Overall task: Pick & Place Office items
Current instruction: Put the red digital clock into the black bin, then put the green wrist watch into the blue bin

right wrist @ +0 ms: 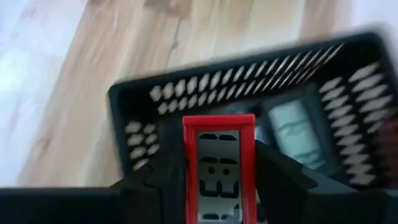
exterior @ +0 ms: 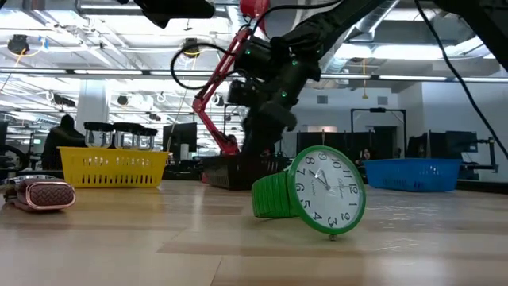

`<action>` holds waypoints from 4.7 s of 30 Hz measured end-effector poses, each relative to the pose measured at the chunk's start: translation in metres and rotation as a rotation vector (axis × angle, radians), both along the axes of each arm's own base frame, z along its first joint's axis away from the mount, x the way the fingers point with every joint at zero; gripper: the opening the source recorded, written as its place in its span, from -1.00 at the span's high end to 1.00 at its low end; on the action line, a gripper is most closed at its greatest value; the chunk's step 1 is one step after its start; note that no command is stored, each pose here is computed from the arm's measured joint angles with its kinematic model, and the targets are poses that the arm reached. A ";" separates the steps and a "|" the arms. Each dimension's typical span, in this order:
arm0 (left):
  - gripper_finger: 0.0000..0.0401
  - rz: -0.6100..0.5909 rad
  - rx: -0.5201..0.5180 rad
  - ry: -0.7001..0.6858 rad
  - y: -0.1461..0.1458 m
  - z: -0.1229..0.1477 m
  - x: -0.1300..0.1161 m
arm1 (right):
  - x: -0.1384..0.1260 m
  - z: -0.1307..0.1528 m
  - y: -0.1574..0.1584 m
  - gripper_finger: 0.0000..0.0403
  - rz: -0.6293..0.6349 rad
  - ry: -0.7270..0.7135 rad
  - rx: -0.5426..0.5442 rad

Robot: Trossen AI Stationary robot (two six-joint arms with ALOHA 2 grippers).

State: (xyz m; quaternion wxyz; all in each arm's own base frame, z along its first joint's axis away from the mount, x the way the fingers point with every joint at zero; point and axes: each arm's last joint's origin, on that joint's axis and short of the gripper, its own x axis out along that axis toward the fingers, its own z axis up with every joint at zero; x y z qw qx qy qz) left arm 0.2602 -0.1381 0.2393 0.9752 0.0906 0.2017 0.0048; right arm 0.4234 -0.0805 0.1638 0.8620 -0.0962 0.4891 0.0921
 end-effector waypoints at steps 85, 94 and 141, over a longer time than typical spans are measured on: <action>0.27 0.073 -0.172 -0.005 -0.001 0.000 -0.001 | -0.123 0.027 0.246 0.30 0.210 -0.080 0.139; 0.27 0.072 -0.173 -0.007 -0.001 0.000 -0.001 | -0.093 -0.009 0.235 0.30 0.205 -0.095 0.107; 0.27 0.079 -0.165 -0.010 0.002 0.000 0.001 | -0.088 0.008 0.216 -0.14 0.563 -0.151 0.110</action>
